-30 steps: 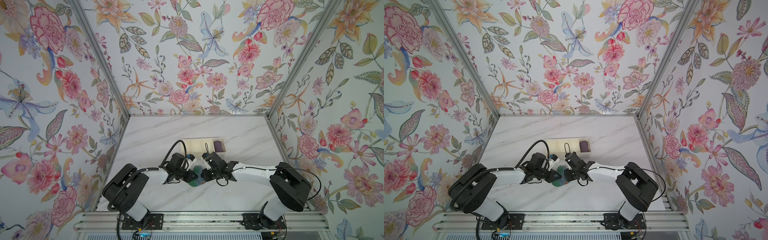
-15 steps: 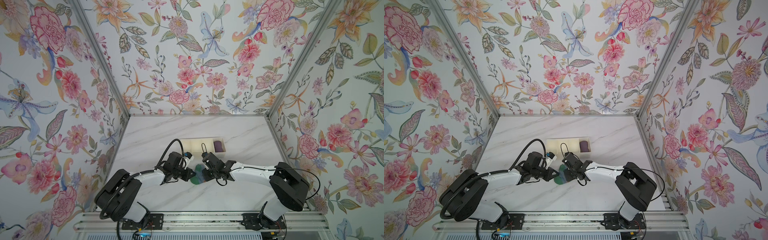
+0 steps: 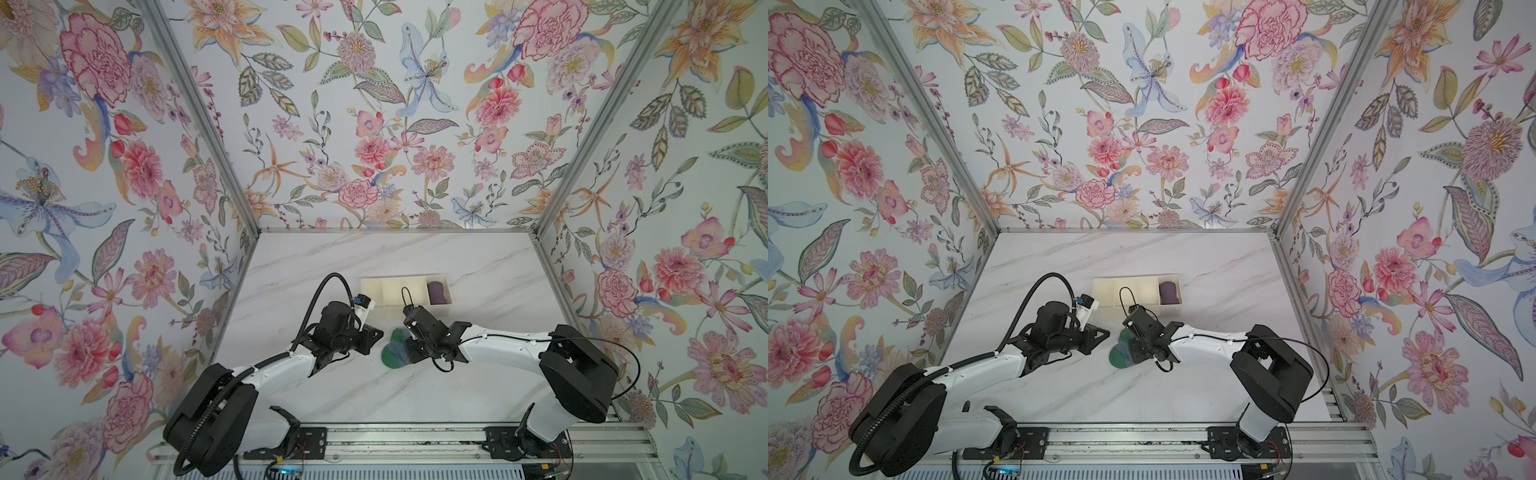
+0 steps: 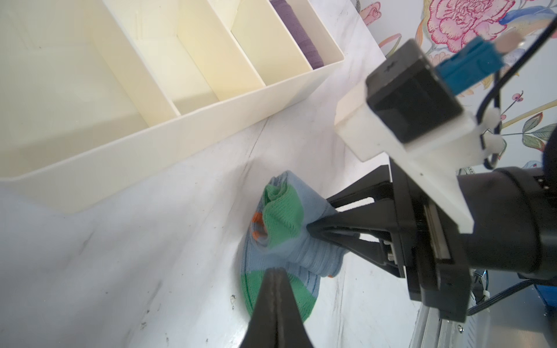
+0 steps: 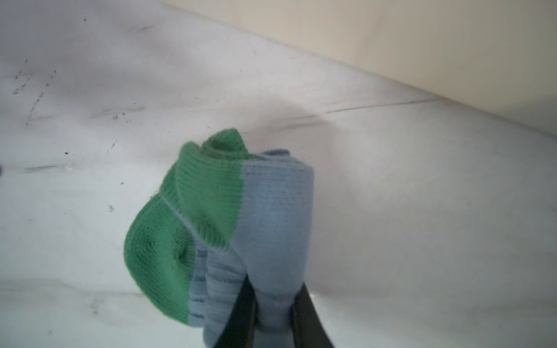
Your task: Roll the socks
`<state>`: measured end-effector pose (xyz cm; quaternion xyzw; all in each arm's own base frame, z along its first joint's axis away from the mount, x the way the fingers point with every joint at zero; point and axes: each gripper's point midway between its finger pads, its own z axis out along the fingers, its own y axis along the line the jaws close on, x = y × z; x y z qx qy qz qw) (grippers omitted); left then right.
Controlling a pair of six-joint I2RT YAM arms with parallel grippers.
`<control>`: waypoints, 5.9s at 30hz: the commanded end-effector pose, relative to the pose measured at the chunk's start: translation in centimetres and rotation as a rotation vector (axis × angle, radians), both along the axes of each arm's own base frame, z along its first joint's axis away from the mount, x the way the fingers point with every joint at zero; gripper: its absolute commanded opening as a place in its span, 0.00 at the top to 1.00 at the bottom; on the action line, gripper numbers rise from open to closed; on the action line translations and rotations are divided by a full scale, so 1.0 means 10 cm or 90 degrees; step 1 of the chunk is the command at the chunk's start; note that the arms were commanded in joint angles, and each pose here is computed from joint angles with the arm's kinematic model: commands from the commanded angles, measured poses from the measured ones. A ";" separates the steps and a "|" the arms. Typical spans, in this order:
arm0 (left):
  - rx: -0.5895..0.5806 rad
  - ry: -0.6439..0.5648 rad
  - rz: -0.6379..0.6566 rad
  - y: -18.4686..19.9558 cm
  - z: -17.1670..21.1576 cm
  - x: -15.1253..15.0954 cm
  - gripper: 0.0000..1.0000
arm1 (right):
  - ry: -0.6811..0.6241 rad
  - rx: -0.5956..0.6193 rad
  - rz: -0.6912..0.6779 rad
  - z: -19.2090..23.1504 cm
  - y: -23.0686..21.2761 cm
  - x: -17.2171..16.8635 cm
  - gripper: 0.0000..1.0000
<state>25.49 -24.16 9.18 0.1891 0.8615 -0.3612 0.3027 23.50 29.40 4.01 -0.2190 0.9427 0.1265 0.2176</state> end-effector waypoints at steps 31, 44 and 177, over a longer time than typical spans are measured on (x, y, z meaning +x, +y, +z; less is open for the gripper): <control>-0.022 0.028 0.002 0.04 -0.10 0.00 1.00 | -0.113 -0.267 0.047 -0.03 -0.15 -0.16 0.79; -0.032 0.041 -0.009 -0.01 -0.15 0.01 1.00 | -0.151 -0.252 0.066 0.10 -0.04 -0.19 0.65; -0.010 0.153 -0.031 0.10 -0.69 -0.50 1.00 | -0.159 -0.175 0.279 0.06 0.54 -1.00 0.66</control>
